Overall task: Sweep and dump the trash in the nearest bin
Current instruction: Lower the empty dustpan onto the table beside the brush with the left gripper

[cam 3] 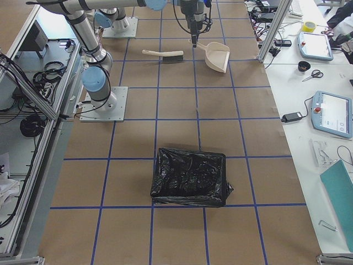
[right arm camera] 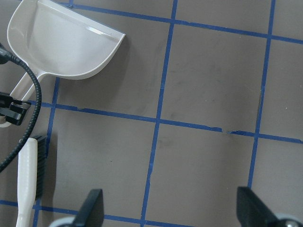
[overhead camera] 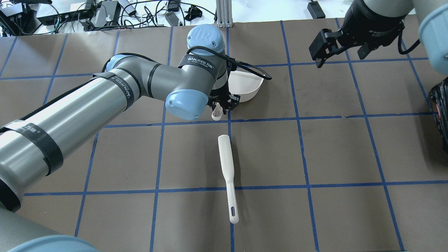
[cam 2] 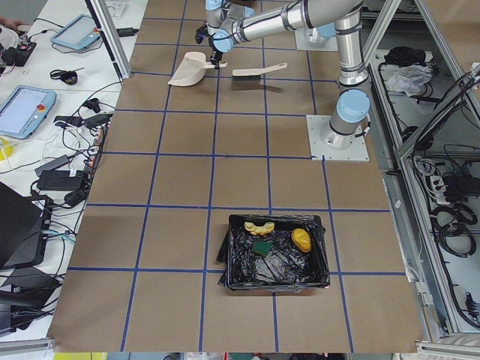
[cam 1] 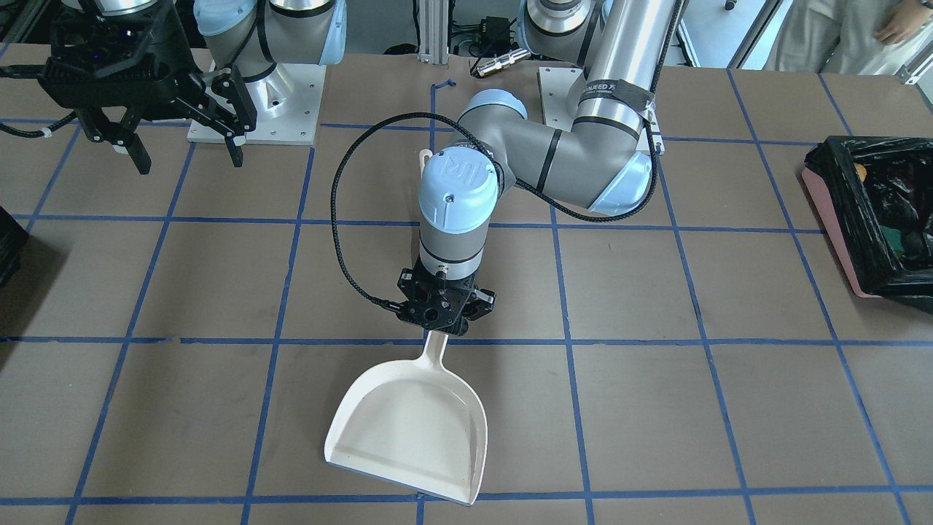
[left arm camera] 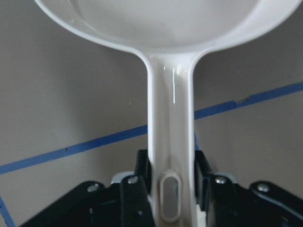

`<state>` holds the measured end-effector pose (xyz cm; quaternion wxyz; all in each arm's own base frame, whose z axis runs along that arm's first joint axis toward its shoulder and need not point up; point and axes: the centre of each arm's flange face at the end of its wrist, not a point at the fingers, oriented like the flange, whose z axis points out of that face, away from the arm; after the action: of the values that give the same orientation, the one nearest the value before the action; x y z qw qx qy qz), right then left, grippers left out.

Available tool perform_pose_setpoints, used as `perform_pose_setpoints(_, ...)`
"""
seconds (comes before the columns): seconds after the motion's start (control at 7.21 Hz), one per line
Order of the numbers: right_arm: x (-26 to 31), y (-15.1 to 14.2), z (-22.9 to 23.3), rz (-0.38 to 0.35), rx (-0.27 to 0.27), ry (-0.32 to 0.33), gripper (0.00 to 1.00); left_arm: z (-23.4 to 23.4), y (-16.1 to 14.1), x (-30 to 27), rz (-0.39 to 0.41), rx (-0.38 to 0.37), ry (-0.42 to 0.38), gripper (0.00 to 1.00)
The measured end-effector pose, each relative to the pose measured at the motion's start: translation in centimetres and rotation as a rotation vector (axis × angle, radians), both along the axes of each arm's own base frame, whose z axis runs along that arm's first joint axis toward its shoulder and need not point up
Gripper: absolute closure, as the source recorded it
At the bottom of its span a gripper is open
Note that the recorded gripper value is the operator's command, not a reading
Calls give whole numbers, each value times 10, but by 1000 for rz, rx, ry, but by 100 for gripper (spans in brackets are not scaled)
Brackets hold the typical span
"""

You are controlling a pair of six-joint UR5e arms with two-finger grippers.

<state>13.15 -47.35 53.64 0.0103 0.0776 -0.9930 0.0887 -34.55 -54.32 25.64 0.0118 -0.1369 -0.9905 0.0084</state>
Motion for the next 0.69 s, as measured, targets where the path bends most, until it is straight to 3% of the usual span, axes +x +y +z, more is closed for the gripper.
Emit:
perform_pose_setpoints(0.28,0,0,-1,1,1,0,0,-5,4,-1,26,10,-3,99)
perform_pose_setpoints(0.42,1,0,-1,2,1,-1,0,-5,5,-1,47,11,-2,77)
perform_pose_setpoints(0.69,1,0,-1,3,1,-1,0,-7,6,-1,67,17,-2,74)
